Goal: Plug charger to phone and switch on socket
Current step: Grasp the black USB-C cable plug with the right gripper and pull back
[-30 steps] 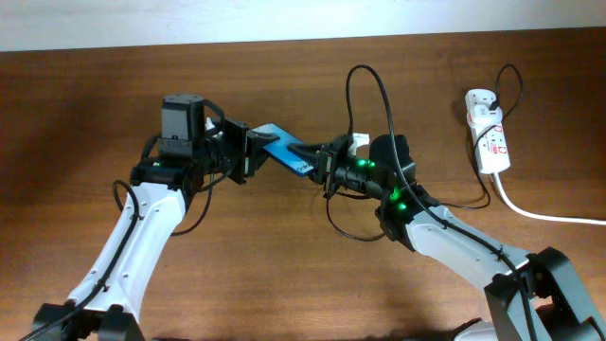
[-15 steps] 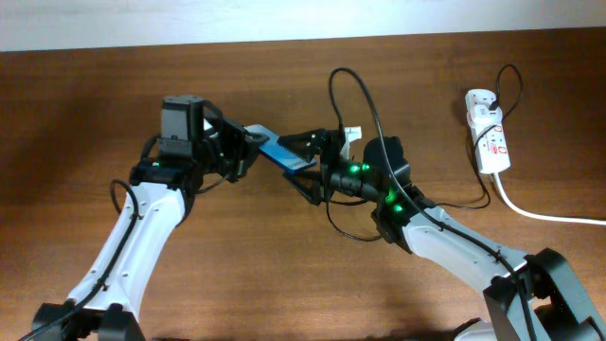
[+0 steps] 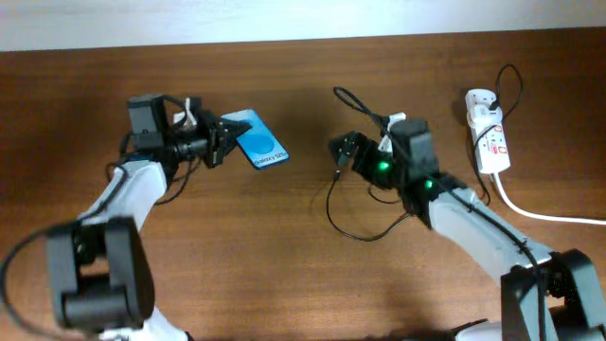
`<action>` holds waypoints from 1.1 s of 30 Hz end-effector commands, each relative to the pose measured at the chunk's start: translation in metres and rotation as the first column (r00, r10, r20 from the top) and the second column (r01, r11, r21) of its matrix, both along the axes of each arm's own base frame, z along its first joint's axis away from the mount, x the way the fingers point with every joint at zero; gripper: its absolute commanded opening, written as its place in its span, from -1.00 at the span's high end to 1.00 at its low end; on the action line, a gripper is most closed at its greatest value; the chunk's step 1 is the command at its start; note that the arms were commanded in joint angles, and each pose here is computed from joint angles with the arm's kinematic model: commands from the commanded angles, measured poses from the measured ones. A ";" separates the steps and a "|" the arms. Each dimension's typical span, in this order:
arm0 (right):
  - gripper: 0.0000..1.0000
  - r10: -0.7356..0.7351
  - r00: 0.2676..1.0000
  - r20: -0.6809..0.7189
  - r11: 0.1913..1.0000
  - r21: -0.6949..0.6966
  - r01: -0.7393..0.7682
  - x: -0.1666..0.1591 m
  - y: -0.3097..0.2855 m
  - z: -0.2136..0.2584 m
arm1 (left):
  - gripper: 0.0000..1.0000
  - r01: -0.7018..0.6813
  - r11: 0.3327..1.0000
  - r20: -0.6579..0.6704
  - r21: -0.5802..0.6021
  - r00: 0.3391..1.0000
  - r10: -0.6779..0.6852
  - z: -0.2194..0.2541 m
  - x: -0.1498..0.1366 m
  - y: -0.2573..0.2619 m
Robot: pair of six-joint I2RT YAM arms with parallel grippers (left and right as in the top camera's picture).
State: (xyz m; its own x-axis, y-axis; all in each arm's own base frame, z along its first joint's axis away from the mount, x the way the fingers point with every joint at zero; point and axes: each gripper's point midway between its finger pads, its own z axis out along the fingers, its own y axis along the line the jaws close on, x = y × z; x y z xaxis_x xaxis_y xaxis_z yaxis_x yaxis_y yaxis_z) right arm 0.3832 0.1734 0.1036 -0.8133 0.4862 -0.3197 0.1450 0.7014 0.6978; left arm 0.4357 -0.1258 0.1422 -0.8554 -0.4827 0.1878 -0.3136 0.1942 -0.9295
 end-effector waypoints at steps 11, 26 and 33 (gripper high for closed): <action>-0.76 -0.051 0.983 -0.176 0.924 -0.383 -0.020 -0.019 -0.018 0.007 | 1.00 0.361 0.869 0.026 -0.339 0.927 -0.375 0.021 -0.041 -0.029; -0.11 0.011 0.952 -0.305 0.840 -0.514 -0.174 -0.025 0.038 -0.088 | 1.00 0.194 0.916 -0.007 -0.351 0.978 -0.209 0.021 -0.020 0.040; 0.67 -0.013 0.965 -0.261 0.805 -0.575 -0.145 -0.019 0.035 -0.095 | 1.00 0.193 0.927 0.031 -0.322 0.981 -0.194 0.019 -0.017 0.040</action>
